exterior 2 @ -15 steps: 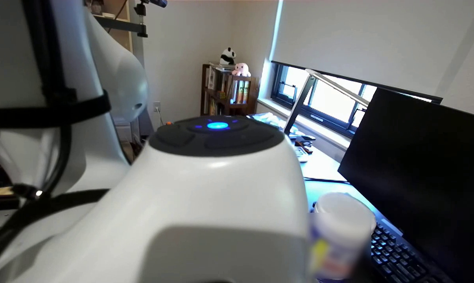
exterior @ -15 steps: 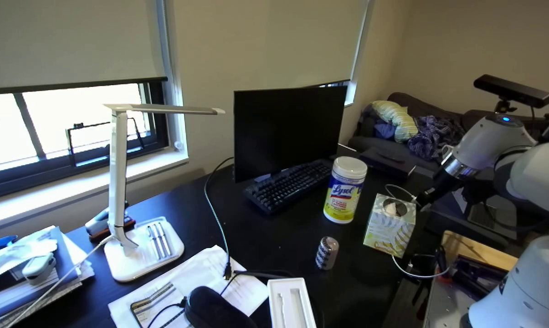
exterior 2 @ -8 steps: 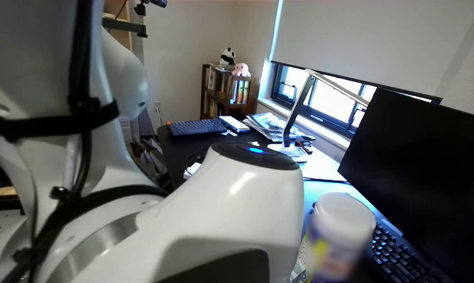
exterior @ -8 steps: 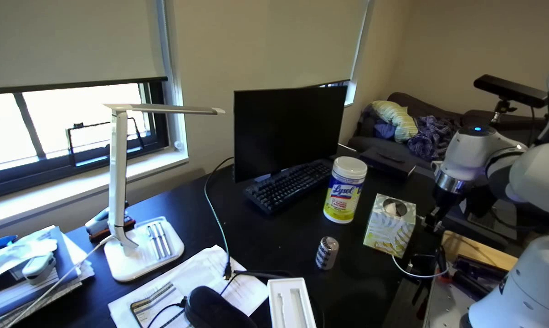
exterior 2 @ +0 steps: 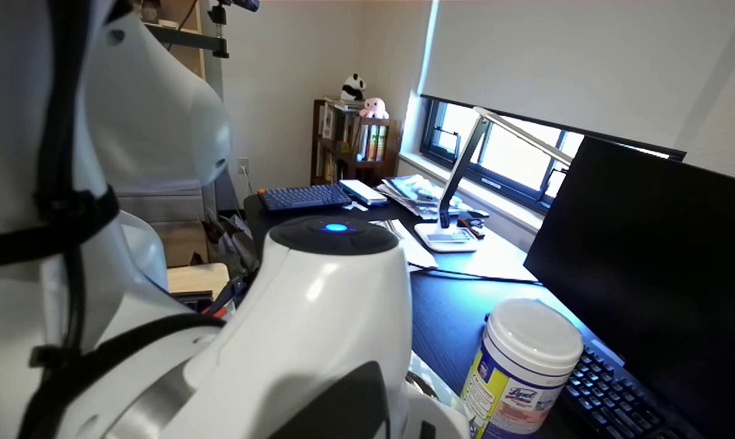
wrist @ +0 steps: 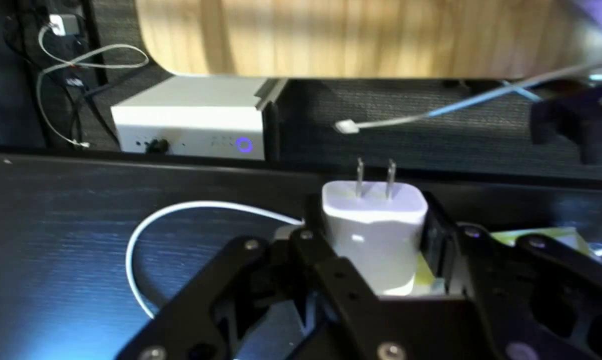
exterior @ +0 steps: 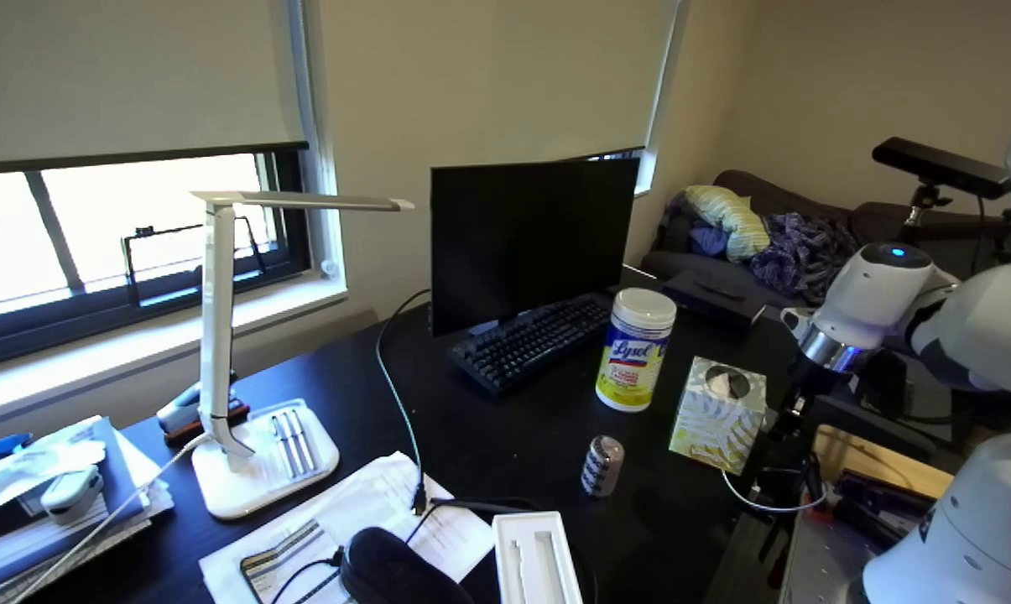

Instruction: Move the white charger head to the left

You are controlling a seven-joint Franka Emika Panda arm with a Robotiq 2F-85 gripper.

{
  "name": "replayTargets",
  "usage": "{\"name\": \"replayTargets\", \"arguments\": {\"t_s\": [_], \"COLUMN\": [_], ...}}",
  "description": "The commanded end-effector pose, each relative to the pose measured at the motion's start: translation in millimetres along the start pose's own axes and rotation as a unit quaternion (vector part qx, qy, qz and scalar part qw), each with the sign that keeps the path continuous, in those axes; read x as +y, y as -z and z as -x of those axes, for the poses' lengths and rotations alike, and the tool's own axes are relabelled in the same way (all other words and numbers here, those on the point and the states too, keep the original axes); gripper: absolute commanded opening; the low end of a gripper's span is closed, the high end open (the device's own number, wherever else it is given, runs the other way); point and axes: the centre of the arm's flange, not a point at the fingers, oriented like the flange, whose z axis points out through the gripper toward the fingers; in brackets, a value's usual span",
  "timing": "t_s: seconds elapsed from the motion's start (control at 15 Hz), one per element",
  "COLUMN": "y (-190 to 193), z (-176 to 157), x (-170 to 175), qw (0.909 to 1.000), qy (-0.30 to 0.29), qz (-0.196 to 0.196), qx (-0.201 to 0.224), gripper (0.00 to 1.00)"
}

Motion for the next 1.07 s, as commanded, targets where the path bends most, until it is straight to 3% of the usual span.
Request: {"name": "replayTargets", "arguments": {"t_s": [0.0, 0.27, 0.47, 0.67, 1.0], "y": [25, 43, 41, 27, 5], "z": [12, 15, 17, 21, 19], "x": [-60, -90, -91, -64, -8], "qw": [0.9964, 0.9895, 0.9876, 0.9913, 0.9927], "qy": [0.027, 0.047, 0.047, 0.024, -0.093], "qz": [-0.047, -0.105, -0.117, -0.099, -0.040], "qx": [0.065, 0.088, 0.094, 0.083, 0.065], "gripper": [0.23, 0.23, 0.23, 0.23, 0.23]}}
